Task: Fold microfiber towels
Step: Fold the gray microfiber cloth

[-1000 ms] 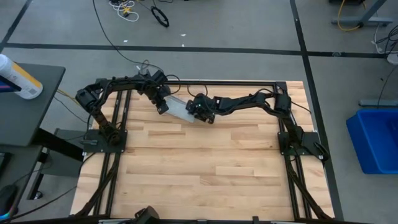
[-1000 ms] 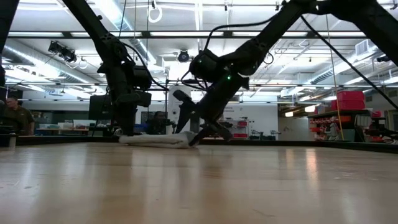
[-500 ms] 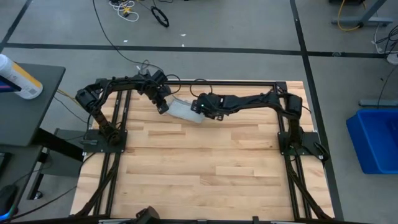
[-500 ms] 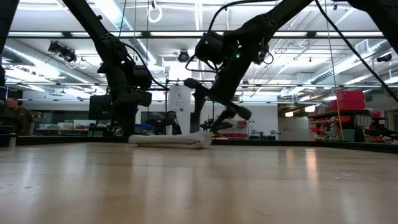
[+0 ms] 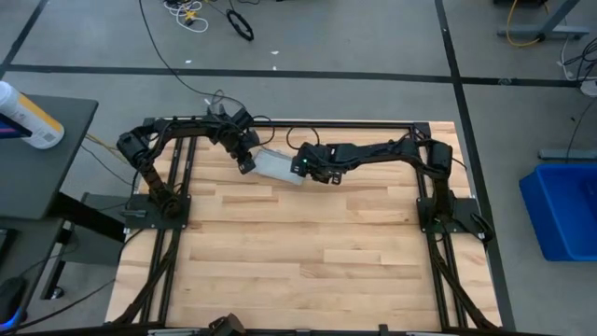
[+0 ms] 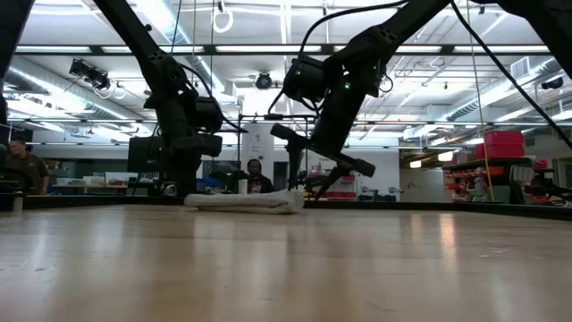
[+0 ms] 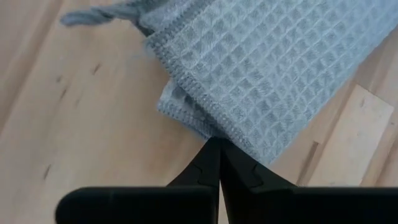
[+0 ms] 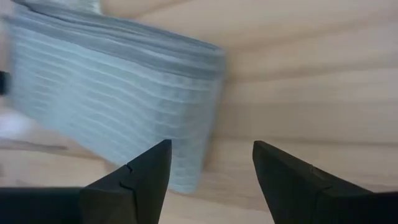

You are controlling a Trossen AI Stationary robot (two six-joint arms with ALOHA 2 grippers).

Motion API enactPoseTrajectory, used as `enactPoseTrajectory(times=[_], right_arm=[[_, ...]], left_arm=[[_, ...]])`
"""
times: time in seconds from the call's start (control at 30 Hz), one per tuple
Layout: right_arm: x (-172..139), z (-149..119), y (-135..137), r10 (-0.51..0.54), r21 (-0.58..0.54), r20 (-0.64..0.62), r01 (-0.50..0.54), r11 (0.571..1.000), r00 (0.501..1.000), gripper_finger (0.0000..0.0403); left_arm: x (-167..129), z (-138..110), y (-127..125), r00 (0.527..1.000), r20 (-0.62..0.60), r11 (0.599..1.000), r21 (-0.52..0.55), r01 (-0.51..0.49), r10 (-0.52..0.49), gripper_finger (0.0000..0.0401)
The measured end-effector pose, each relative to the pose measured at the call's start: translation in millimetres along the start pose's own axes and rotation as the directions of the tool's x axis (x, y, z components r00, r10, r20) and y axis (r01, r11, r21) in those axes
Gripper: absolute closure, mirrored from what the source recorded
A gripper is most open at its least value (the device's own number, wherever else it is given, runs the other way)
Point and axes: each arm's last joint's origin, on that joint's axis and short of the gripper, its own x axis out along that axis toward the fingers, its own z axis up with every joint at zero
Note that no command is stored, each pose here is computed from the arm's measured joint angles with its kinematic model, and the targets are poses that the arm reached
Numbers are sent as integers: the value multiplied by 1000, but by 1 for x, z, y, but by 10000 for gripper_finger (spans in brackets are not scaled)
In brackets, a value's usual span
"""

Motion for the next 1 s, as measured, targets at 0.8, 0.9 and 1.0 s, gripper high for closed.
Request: enactPoseTrajectory(times=[0.8,0.9,1.0], right_arm=[[32,12,14,91,6,-36,-90,996,995,170],[20,10,20,118,-7,-11,-118,993,993,170],[14,10,23,137,-5,-2,-137,991,991,171]], left_arm=[[2,2,-4,1000,12,1000,5,-6,6,390],[3,0,-4,1000,8,1000,2,-6,6,396],[6,-3,-5,1000,-2,1000,3,-2,2,394]])
